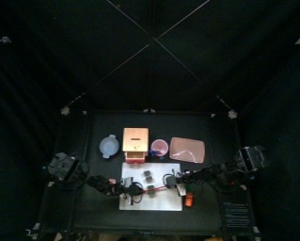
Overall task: Place sushi on board then cut the sushi with the knife then place the pieces on the plate
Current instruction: Cut the sushi into 4 pieces
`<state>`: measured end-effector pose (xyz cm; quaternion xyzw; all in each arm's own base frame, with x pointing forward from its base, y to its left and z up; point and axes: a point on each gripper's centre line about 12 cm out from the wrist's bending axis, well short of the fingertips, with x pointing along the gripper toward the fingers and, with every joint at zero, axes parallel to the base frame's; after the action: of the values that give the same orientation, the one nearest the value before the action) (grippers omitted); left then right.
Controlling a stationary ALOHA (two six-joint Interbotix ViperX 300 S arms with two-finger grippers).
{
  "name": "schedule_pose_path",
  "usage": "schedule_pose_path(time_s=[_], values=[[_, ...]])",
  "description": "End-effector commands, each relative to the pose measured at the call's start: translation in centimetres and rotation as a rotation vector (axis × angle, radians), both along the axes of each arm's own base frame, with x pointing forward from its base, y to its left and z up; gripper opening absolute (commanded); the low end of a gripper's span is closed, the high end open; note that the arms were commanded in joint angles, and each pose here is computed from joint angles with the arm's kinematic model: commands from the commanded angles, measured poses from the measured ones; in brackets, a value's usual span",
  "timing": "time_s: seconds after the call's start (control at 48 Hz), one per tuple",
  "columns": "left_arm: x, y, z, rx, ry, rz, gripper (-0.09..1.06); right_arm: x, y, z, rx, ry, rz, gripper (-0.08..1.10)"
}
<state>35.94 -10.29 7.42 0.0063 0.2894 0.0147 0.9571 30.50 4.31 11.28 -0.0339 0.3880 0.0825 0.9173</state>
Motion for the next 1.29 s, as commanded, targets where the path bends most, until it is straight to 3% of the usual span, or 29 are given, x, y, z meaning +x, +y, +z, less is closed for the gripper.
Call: schedule_pose_path(time_s=[0.021,0.25,0.375,0.479,0.542,0.625,0.729,0.792,0.896,1.0,1.104,1.292], values=[[0.3,-0.2,1.3,-0.011,-0.036,-0.004,0.41,0.5,-0.3,1.6,-0.002,-0.047,-0.007,0.38],[0.9,-0.5,2.6,-0.020,-0.075,-0.012,0.41,0.4,-0.2,2.8,-0.001,-0.079,-0.004,0.38],[1.3,-0.8,5.0,-0.027,-0.143,-0.035,0.41,0.3,-0.1,4.2,0.004,-0.122,-0.004,0.38],[1.4,-0.7,7.1,-0.036,-0.210,-0.034,0.44,0.1,-0.2,5.6,0.004,-0.154,-0.009,0.38],[1.4,-0.4,8.1,-0.041,-0.244,-0.022,0.46,-0.2,-0.3,6.4,0.003,-0.166,-0.018,0.38],[1.6,0.8,9.6,-0.038,-0.298,0.013,0.51,-0.7,-0.6,7.3,0.004,-0.174,-0.037,0.38],[1.7,2.6,10.8,-0.018,-0.363,0.060,0.62,-1.4,-0.9,8.4,-0.004,-0.175,-0.059,0.38],[1.8,3.6,11.4,0.005,-0.409,0.081,0.72,-1.9,-1.1,9.0,-0.006,-0.172,-0.075,0.38],[1.6,4.5,12.2,0.041,-0.485,0.111,0.86,-2.8,-1.5,9.7,-0.002,-0.153,-0.113,0.38],[1.2,5.1,12.6,0.077,-0.554,0.133,0.92,-3.6,-1.7,10.4,0.029,-0.130,-0.159,0.38],[0.6,5.3,12.4,0.100,-0.570,0.130,0.92,-4.5,-1.7,10.7,0.122,-0.080,-0.235,0.38],[-0.1,5.6,11.5,0.110,-0.544,0.127,0.92,-6.0,-0.8,10.6,0.361,0.077,-0.376,0.38]])
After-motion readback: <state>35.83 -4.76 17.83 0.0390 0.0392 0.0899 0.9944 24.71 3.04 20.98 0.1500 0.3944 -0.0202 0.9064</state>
